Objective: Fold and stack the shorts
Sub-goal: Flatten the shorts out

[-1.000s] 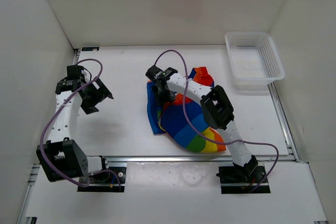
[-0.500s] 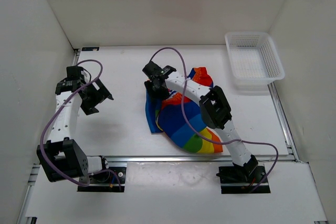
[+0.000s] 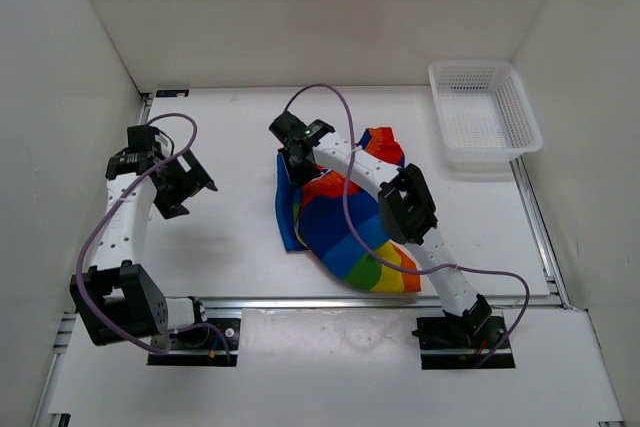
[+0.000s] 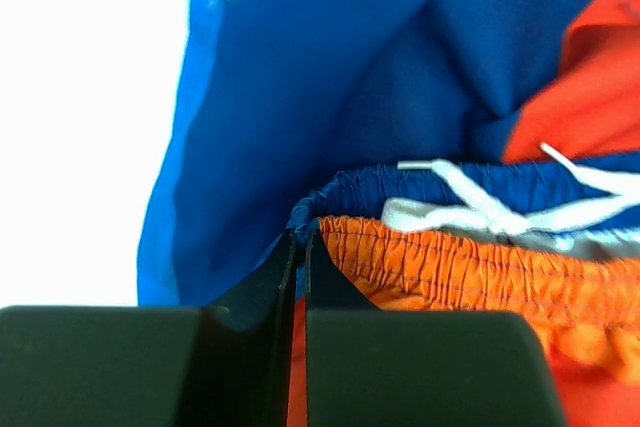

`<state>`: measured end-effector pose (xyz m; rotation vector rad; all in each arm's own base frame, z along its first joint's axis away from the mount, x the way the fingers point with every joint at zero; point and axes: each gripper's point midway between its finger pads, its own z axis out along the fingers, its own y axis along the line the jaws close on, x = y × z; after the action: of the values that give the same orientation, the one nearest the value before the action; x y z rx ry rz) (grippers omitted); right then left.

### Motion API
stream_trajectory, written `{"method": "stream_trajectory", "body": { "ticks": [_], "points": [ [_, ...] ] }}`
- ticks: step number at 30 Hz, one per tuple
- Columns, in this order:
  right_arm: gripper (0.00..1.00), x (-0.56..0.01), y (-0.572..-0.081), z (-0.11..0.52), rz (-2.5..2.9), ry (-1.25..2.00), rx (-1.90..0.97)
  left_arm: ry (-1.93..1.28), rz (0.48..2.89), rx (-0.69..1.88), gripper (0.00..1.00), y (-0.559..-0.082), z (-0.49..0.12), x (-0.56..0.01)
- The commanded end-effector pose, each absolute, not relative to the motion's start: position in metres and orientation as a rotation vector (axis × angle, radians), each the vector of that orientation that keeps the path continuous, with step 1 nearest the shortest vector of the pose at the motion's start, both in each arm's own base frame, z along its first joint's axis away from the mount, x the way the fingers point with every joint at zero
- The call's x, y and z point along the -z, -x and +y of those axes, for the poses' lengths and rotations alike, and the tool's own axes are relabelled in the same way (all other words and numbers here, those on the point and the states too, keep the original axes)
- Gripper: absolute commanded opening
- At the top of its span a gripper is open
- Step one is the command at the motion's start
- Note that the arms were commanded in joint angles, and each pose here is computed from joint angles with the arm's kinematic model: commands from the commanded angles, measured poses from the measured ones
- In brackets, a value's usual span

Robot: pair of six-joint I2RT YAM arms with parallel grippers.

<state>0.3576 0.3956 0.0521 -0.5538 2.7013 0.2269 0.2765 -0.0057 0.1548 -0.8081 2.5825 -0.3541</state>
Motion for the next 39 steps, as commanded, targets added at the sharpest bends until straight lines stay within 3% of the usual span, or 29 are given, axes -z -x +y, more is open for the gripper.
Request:
{"method": "stream_trajectory", "body": {
  "ticks": [1,7,10,13,16,20,22,23,27,33,37,39],
  "points": [
    [0.0,-0.162,-0.389,0.395,2.476,0.463,-0.335,0.717,2.554,0.442,0.99,-0.286,-0.013,-0.17],
    [0.0,-0.302,-0.413,0.368,2.204,0.383,-0.507,0.57,2.665,0.571,0.99,-0.282,-0.048,-0.15],
    [0.0,-0.385,-0.408,0.309,2.043,0.278,-0.493,0.557,2.646,0.588,0.99,-0.283,-0.05,-0.154],
    [0.0,-0.408,-0.415,0.244,1.98,0.145,-0.439,0.53,2.617,0.585,0.99,-0.287,-0.049,-0.167],
    [0.0,-0.416,-0.383,0.163,1.941,0.014,-0.362,0.519,2.569,0.537,0.99,-0.297,-0.042,-0.185],
    [0.0,-0.343,-0.349,0.084,2.023,-0.189,-0.244,0.496,2.542,0.575,0.99,-0.304,-0.048,-0.2],
    [0.0,-0.314,-0.326,0.066,2.057,-0.255,-0.216,0.478,2.563,0.6,0.99,-0.303,-0.058,-0.197],
    [0.0,-0.27,-0.314,0.054,2.142,-0.353,-0.182,0.447,2.586,0.61,0.99,-0.303,-0.067,-0.193],
    [0.0,-0.22,-0.282,0.047,2.21,-0.448,-0.185,0.441,2.675,0.704,0.99,-0.289,-0.098,-0.17],
    [0.0,-0.22,-0.29,0.05,2.241,-0.422,-0.178,0.174,2.786,0.822,0.99,-0.273,-0.186,-0.159],
    [0.0,-0.22,-0.301,0.052,2.25,-0.423,-0.174,0.153,2.747,0.602,0.99,-0.301,-0.192,-0.164],
    [0.0,-0.221,-0.303,0.052,2.252,-0.409,-0.168,0.175,2.819,0.497,0.99,-0.309,-0.189,-0.139]
  ]
}}
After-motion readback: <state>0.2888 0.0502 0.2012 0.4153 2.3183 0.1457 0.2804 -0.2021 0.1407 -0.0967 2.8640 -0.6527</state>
